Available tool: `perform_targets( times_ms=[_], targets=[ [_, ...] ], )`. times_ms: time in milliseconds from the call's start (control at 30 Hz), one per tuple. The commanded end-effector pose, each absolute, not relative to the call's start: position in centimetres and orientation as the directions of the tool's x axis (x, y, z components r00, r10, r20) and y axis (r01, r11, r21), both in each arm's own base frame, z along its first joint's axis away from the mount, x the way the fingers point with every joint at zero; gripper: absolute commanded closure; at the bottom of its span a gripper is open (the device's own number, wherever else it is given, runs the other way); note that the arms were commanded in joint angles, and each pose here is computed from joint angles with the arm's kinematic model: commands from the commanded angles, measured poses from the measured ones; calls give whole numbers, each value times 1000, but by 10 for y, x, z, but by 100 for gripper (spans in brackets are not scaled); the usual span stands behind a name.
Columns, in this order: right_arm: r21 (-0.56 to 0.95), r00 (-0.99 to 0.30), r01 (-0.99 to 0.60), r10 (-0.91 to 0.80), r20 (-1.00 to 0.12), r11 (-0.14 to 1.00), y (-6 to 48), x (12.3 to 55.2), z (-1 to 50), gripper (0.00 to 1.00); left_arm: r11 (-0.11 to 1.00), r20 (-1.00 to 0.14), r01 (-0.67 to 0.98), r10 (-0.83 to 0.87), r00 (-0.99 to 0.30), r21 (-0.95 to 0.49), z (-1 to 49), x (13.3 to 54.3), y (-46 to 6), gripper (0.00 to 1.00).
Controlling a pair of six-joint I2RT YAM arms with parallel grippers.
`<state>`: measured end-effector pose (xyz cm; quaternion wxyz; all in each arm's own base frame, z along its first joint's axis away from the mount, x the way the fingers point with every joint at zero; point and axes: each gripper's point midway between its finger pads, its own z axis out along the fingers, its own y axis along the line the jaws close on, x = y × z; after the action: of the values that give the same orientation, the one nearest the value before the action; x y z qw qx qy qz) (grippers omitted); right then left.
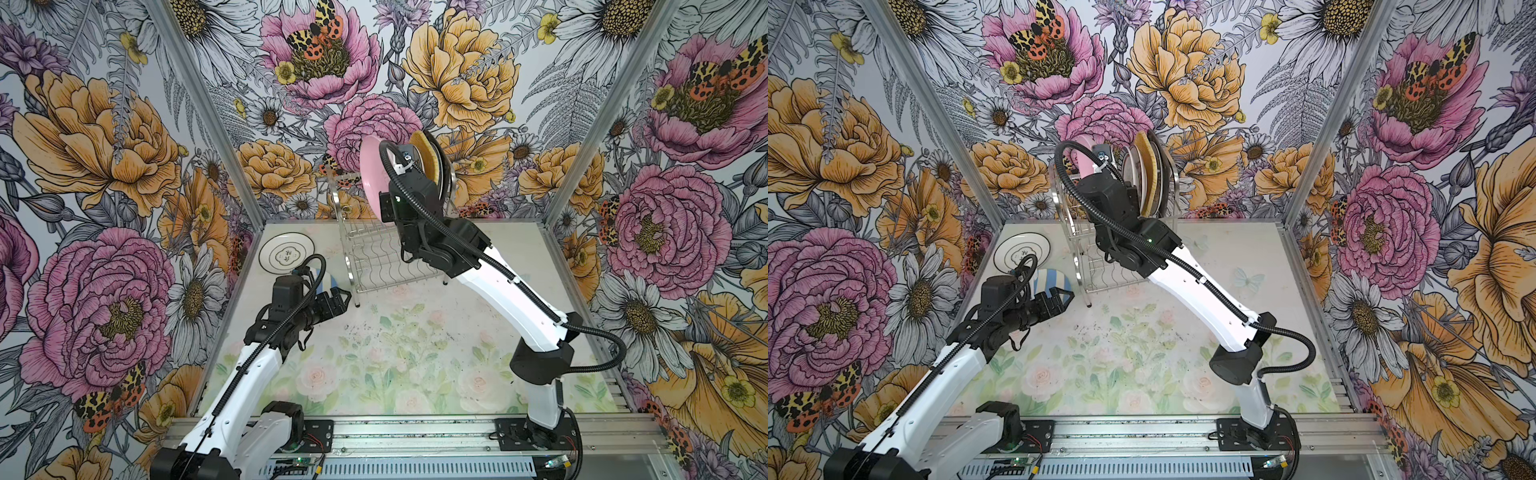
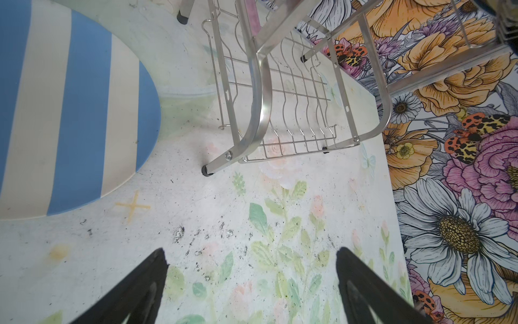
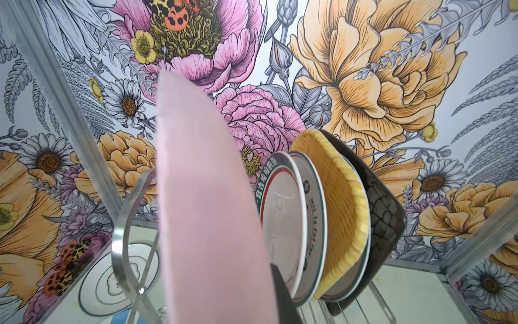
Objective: Load plates into a dish rack
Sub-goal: Place the plate on the dish rack.
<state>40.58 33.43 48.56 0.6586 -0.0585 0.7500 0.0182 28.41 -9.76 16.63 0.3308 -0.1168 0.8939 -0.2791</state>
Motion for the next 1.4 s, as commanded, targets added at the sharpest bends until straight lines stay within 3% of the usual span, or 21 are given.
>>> perform_targets(
  times_ms=[0, 533, 1033, 1367],
  targets=[
    [-79, -95, -27, -82, -992, 996, 324, 428, 488, 100, 811, -536, -5, -392, -748, -585, 166, 285, -98, 3],
    [-106, -96, 61, -100, -990, 992, 325, 484, 450, 100, 805, -522, -22, -405, -751, -593, 162, 288, -96, 1],
    [-145, -123, 82, -134, -983, 986, 331, 502, 420, 100, 802, -516, -31, -413, -750, -596, 160, 290, -94, 1],
    [-140, -77, 81, -134, -988, 987, 329, 494, 443, 100, 802, -516, -34, -416, -749, -597, 160, 290, -93, 1]
  ],
)
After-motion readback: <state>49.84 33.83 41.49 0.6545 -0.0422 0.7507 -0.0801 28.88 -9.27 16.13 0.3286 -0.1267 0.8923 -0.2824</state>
